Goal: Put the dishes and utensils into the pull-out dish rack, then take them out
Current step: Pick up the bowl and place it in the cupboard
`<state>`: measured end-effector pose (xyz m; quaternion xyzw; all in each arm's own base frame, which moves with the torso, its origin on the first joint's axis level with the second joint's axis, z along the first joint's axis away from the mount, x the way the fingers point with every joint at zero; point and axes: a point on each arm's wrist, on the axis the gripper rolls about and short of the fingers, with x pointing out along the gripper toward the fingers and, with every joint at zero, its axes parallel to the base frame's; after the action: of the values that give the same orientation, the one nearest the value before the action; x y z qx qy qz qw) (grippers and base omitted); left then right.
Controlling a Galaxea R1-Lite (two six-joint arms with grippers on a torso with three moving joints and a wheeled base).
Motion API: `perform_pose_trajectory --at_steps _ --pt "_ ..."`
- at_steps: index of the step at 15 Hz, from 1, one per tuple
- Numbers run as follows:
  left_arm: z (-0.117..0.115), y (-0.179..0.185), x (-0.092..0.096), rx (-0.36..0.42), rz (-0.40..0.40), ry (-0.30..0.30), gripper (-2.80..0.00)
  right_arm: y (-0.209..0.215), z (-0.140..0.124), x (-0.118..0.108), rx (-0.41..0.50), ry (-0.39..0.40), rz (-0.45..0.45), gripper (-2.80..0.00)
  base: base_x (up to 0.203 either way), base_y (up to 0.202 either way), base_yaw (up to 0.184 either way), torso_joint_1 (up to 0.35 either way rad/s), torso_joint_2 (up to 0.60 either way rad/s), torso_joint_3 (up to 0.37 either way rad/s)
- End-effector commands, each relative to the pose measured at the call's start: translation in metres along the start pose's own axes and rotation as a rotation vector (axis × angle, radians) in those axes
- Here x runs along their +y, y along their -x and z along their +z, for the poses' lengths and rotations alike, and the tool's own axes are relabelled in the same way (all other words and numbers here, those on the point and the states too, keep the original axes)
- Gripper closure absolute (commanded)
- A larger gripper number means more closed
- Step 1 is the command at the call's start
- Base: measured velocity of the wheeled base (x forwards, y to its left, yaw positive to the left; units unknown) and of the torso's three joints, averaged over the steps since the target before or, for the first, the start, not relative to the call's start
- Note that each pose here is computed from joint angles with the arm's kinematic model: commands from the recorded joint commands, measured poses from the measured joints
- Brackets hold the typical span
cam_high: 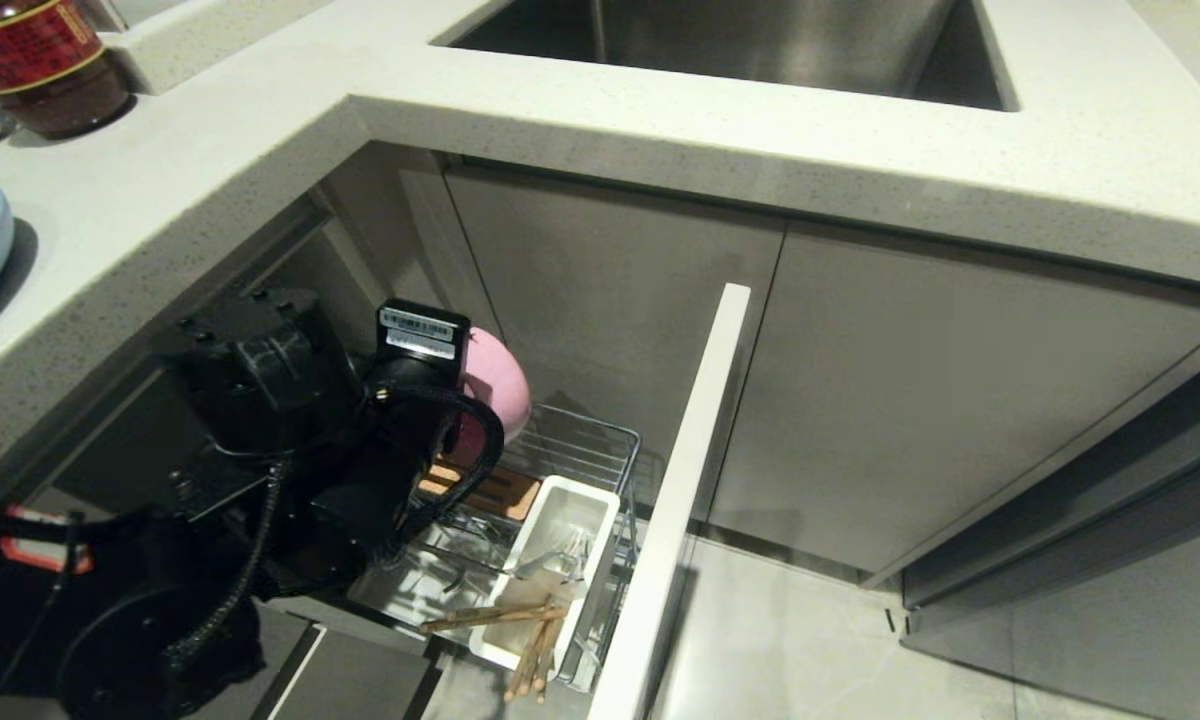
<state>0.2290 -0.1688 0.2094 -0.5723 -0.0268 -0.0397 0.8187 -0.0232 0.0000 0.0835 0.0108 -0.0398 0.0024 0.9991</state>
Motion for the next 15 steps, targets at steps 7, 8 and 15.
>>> perform_pose_trajectory --at_steps 7,8,15 --pt "-0.008 -0.029 0.033 -0.025 -0.05 0.075 0.0 -0.001 -0.007 0.0 0.024 0.0 0.0 0.0 0.0 0.0 0.0 0.0 0.0 0.0" --pt "-0.006 -0.031 0.036 -0.016 -0.059 0.088 0.0 -0.001 -0.007 0.0 0.024 0.0 0.0 0.0 0.0 0.0 0.0 0.0 0.0 0.0" --pt "-0.004 -0.042 0.05 0.007 -0.067 0.132 0.0 -0.001 -0.007 0.0 0.024 0.0 0.0 0.0 0.0 0.0 0.0 0.0 0.0 0.0"
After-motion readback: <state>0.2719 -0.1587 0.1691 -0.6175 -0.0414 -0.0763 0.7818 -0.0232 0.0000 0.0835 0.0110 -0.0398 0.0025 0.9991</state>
